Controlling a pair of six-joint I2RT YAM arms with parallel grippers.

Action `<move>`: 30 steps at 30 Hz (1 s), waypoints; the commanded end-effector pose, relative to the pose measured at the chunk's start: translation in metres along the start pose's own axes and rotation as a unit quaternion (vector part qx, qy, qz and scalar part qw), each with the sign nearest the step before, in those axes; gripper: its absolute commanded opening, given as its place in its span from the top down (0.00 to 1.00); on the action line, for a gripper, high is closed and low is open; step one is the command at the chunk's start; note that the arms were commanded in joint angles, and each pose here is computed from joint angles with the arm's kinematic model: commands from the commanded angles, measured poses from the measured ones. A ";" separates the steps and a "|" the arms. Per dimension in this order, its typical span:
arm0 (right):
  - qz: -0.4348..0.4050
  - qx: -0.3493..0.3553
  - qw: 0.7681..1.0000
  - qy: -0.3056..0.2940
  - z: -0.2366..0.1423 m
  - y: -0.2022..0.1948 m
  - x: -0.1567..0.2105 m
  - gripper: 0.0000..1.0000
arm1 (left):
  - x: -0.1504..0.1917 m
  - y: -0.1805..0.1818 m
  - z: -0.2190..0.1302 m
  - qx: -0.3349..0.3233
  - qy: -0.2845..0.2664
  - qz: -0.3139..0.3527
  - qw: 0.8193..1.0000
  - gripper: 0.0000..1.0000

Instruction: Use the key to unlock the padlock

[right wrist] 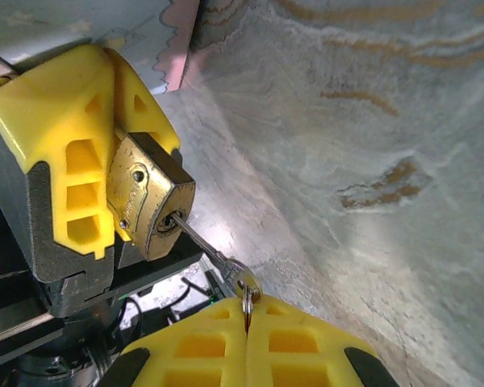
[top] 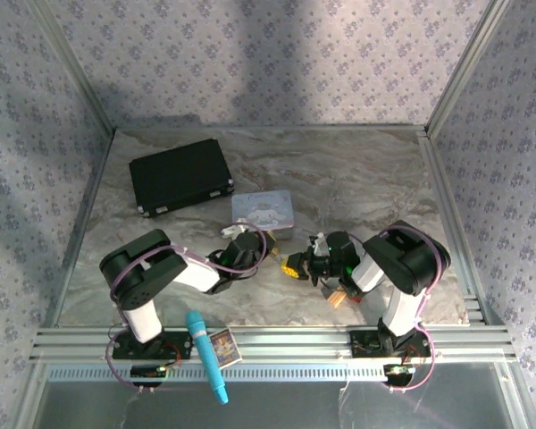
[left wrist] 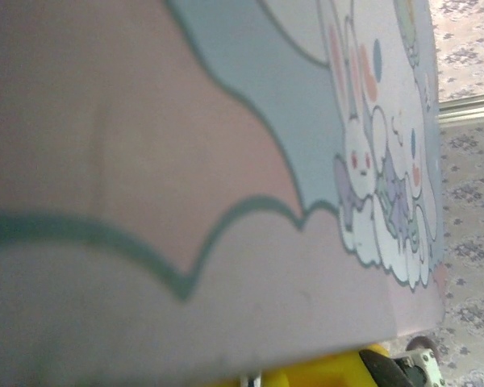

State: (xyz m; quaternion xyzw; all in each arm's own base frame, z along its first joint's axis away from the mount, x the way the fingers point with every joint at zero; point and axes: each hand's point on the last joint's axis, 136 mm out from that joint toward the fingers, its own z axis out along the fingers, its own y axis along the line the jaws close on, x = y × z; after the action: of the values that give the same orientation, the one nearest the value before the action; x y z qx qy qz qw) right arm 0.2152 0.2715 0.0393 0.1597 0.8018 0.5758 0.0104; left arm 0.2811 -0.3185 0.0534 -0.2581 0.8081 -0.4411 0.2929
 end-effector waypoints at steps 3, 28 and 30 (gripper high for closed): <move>-0.033 -0.028 0.999 0.020 0.001 0.018 -0.007 1.00 | 0.037 0.000 -0.001 0.025 0.095 -0.016 0.995 1.00; -0.013 -0.027 0.999 0.025 -0.018 0.008 -0.017 1.00 | 0.040 -0.002 -0.005 0.011 0.104 0.028 0.994 1.00; -0.015 -0.031 0.999 0.026 -0.016 0.011 -0.017 1.00 | 0.041 -0.003 -0.005 0.012 0.105 0.024 0.994 1.00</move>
State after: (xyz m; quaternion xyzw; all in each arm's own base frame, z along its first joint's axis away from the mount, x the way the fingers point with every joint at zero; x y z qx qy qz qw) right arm 0.2146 0.2516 0.0435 0.1343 0.7917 0.5955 -0.0248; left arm 0.2721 -0.3314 0.0540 -0.2078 0.8195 -0.4596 0.2720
